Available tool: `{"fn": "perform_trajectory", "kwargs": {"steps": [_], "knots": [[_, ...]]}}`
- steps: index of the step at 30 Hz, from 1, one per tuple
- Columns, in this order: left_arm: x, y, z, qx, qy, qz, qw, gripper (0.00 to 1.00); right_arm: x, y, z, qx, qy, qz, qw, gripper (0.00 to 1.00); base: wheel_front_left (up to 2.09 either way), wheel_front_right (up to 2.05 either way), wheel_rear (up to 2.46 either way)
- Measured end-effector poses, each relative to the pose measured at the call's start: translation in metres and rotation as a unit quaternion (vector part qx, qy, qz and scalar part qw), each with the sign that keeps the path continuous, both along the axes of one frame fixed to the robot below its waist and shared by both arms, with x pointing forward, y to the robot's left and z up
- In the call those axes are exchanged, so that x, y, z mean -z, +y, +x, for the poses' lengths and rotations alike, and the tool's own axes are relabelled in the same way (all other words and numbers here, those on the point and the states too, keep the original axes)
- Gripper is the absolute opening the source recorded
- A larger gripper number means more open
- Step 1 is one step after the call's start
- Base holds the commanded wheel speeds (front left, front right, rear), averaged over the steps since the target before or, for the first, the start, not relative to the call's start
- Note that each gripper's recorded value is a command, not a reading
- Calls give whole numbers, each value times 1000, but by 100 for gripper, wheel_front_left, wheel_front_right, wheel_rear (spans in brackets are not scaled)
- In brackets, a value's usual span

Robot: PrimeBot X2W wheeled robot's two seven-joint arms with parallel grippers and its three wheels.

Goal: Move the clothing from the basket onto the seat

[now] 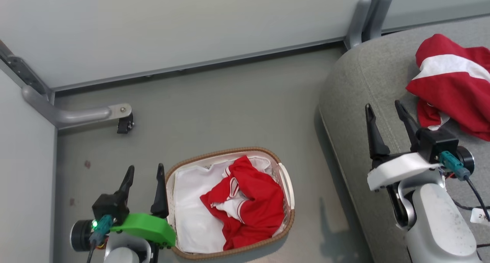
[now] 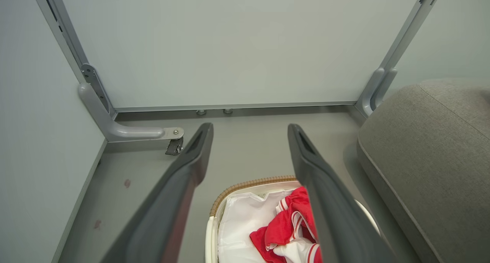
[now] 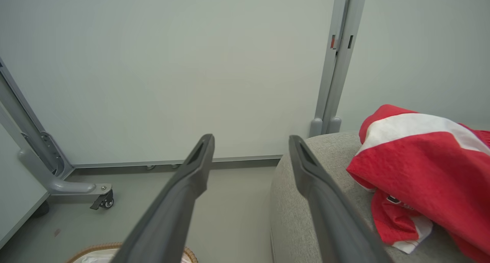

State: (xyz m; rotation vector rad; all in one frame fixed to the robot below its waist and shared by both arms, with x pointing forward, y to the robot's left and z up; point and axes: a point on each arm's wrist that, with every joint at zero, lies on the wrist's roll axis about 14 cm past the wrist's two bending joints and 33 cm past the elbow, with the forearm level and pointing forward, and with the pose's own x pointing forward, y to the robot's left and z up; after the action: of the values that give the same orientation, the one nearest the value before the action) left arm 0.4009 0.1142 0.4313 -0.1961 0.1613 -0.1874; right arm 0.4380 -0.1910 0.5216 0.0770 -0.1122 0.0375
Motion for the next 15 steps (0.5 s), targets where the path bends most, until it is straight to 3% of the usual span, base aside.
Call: {"fn": "perform_trajectory", "kwargs": {"steps": [15], "knots": [[69, -87, 67, 132, 76, -20, 988, 100, 0, 12, 73, -27, -32, -1, 999, 100, 0, 0, 0]]}}
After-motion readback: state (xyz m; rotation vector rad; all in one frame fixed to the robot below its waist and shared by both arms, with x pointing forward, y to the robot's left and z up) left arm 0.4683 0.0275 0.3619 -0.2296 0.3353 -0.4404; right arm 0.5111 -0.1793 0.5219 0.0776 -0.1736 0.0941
